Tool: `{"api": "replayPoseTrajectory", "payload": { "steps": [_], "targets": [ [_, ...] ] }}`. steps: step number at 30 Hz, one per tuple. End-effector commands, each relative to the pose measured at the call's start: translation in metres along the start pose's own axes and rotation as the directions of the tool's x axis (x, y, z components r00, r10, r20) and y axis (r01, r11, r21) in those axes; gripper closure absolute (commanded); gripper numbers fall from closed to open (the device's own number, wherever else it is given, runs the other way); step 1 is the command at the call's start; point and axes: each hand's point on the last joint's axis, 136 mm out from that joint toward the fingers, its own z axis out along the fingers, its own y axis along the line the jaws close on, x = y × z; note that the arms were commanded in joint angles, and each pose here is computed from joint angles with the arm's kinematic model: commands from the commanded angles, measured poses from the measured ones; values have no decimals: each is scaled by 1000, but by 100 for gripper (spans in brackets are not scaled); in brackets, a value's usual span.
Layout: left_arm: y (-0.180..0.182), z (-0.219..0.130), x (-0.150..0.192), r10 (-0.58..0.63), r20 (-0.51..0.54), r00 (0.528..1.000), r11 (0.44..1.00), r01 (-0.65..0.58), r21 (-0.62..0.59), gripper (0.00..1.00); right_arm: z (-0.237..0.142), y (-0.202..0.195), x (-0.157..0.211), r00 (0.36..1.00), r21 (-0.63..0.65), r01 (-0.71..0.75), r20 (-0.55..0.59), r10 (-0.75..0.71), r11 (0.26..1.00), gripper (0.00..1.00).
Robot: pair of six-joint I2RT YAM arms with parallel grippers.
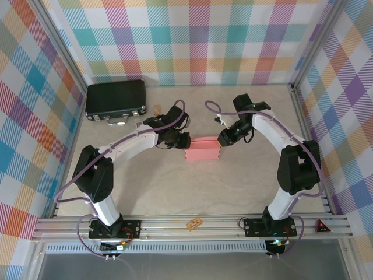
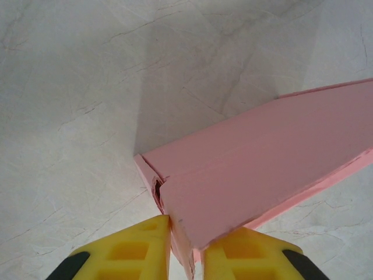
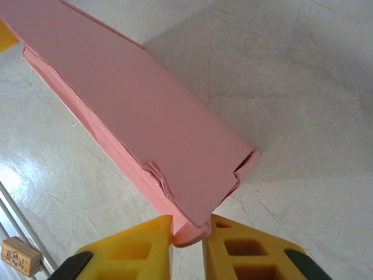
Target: Fold the paper box
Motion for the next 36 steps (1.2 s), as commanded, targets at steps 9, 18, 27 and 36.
{"api": "replayPoseTrajectory", "payload": {
  "steps": [9, 18, 27, 36],
  "targets": [
    [-10, -10, -13, 3, 33, 999, 999, -4, 36, 76, 2, 7, -2, 1000, -31, 7, -6, -8, 999, 80],
    [-12, -8, -13, -1, 30, 1000, 999, -1, 50, 81, 2, 8, -2, 1000, -33, 6, -9, -6, 999, 80],
    [-10, -4, -10, -3, 12, 1000, 999, 2, 42, 83, 4, 7, -1, 1000, -36, 2, -12, -3, 999, 80],
    [-3, -3, -4, 7, -4, 1000, 1000, -7, 2, 83, 7, 7, 2, 1000, -39, -2, -21, 1, 999, 81]
  ]
}}
